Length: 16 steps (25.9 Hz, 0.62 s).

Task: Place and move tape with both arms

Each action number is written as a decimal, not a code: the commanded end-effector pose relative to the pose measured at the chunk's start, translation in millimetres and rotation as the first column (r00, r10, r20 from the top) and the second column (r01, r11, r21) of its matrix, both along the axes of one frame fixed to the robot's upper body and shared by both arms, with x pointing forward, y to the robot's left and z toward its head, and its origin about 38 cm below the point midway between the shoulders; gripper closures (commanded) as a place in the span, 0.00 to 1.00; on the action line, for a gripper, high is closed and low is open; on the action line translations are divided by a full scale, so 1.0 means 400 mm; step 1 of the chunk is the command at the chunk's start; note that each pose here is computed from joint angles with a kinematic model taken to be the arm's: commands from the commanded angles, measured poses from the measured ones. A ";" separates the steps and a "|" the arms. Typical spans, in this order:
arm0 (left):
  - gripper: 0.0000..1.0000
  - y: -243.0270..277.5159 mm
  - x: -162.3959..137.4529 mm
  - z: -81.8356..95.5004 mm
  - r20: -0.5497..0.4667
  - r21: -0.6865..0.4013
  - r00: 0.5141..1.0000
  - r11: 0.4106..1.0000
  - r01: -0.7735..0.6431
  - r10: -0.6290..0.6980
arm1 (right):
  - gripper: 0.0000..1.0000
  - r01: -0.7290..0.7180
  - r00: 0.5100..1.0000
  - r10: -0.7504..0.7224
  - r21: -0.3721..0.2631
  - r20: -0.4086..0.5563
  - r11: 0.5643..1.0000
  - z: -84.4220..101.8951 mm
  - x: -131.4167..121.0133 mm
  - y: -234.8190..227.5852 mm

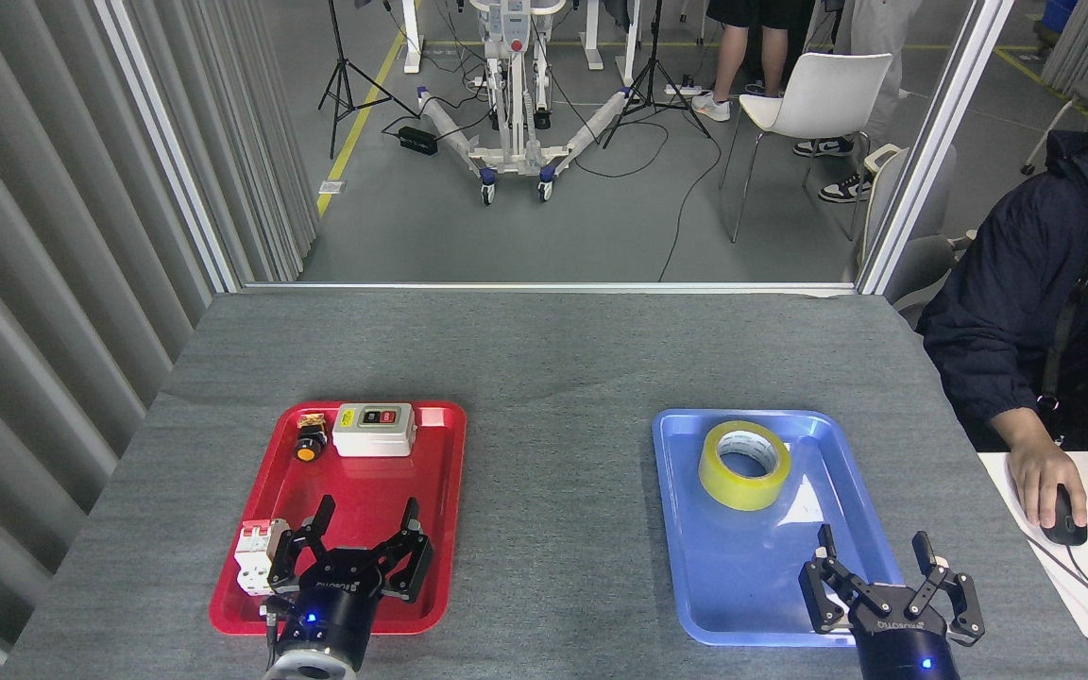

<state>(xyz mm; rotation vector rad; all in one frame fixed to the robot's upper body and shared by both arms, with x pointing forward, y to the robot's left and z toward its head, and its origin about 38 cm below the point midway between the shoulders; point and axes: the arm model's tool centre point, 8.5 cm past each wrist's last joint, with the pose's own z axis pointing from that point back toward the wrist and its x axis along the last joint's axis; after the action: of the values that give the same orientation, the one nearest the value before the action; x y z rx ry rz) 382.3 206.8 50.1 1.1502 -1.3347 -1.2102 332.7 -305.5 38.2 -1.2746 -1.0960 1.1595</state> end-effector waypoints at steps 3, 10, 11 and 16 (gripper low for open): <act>0.00 0.002 -0.001 -0.001 0.000 0.000 1.000 1.000 -0.004 0.004 | 0.01 -0.018 1.000 0.019 0.016 -0.005 1.000 0.000 0.006 0.011; 0.00 0.010 -0.004 -0.004 -0.005 -0.003 1.000 1.000 -0.015 0.015 | 0.01 -0.013 1.000 0.013 0.020 0.012 1.000 0.008 0.012 0.011; 0.00 0.010 -0.005 -0.005 -0.005 -0.003 1.000 1.000 -0.015 0.015 | 0.01 -0.013 1.000 0.013 0.019 0.012 1.000 0.008 0.012 0.010; 0.00 0.019 -0.019 -0.022 -0.024 -0.008 0.999 0.999 -0.032 0.032 | 0.01 -0.018 0.997 0.017 0.014 0.073 1.000 0.023 0.012 0.013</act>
<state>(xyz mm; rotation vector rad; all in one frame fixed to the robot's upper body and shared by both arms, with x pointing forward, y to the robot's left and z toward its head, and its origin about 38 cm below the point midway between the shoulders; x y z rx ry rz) 378.3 212.3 45.6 1.1493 -1.3126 -1.1953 337.5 -300.6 44.2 -1.2821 -1.1452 1.1382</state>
